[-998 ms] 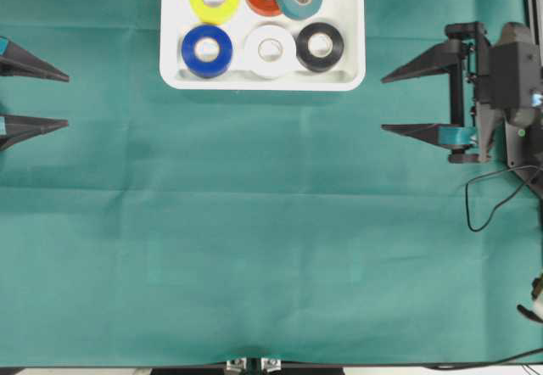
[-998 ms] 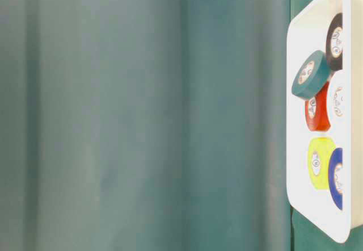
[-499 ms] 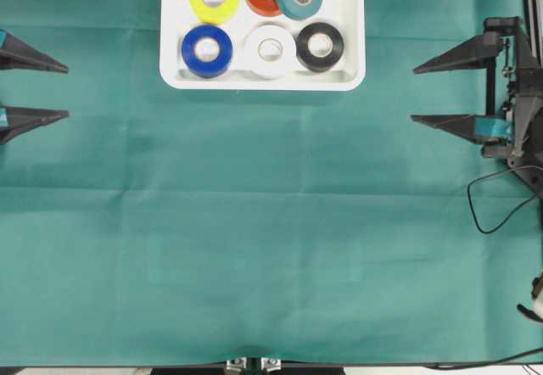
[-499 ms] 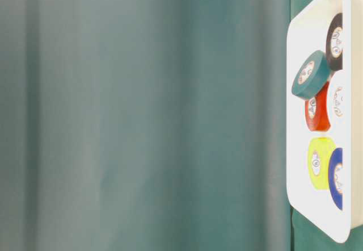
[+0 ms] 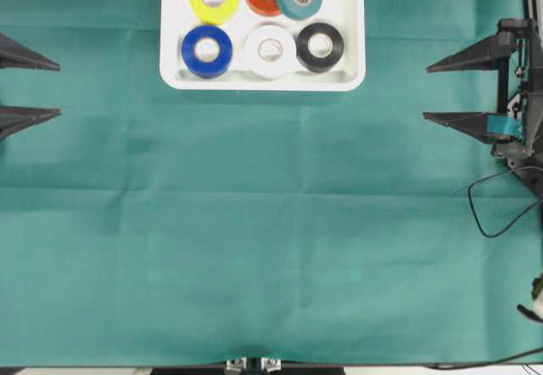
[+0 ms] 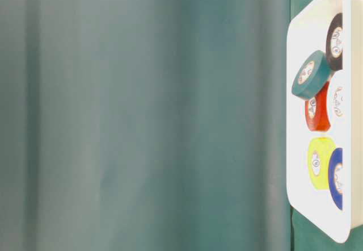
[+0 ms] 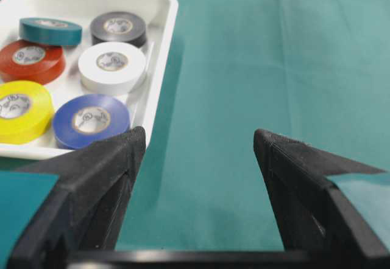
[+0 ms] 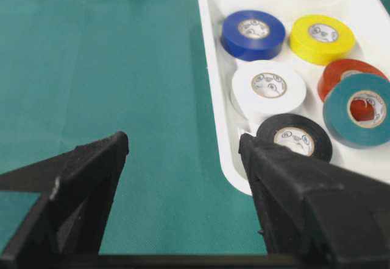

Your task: Put the tape alternately from left to right into the white case.

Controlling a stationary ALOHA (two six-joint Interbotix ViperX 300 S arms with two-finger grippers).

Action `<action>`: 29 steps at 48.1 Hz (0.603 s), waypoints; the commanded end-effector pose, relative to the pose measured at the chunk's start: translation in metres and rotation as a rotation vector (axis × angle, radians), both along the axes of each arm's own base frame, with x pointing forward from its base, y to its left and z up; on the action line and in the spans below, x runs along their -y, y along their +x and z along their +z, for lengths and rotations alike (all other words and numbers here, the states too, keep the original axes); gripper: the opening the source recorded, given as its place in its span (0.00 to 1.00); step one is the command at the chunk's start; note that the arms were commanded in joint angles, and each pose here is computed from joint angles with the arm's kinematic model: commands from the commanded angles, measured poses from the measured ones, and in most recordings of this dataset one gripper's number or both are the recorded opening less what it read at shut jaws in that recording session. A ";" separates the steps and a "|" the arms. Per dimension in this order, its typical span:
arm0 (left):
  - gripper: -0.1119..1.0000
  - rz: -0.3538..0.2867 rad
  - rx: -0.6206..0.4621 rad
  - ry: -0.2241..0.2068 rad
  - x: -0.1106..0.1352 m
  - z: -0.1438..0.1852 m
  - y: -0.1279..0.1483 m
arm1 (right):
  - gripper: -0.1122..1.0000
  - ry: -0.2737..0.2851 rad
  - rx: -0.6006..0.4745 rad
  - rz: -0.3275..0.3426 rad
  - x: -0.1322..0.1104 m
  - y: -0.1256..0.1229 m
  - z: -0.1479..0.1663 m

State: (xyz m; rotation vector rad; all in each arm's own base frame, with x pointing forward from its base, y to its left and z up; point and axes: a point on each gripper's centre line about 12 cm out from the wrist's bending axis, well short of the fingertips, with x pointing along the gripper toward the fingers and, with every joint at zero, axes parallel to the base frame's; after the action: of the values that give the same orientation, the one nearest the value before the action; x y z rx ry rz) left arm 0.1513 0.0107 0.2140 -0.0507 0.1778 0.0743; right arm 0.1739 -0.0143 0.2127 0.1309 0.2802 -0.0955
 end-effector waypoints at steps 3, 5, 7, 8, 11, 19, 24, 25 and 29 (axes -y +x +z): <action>0.93 0.012 0.009 0.001 -0.002 0.003 0.001 | 0.82 0.004 0.012 -0.002 0.000 0.001 0.004; 0.93 0.014 0.008 0.001 -0.002 0.002 0.001 | 0.82 0.004 0.013 -0.001 0.000 0.001 0.004; 0.93 0.014 0.008 0.001 -0.002 0.002 0.001 | 0.82 0.004 0.012 -0.002 0.000 0.001 0.004; 0.93 0.014 0.006 0.001 -0.002 0.001 0.001 | 0.82 0.004 0.012 -0.002 0.000 0.001 0.004; 0.93 0.014 0.006 0.001 -0.002 0.001 0.001 | 0.82 0.004 0.010 -0.002 0.000 0.001 0.004; 0.93 0.014 -0.003 0.000 -0.002 -0.002 0.000 | 0.82 0.004 0.007 -0.002 0.000 0.001 0.002; 0.93 0.015 -0.005 0.001 -0.002 -0.003 0.000 | 0.82 0.004 0.007 -0.002 0.000 0.001 0.002; 0.93 0.015 -0.005 0.001 -0.002 -0.003 0.000 | 0.82 0.004 0.007 -0.002 0.000 0.001 0.002; 0.93 0.016 -0.005 0.000 -0.002 -0.003 0.000 | 0.82 0.004 0.007 -0.002 0.000 0.001 0.002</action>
State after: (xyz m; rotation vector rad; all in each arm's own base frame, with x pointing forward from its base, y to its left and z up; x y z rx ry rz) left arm 0.1493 0.0122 0.2061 -0.0524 0.1959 0.0853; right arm 0.1730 -0.0145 0.2105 0.1313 0.2847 -0.0973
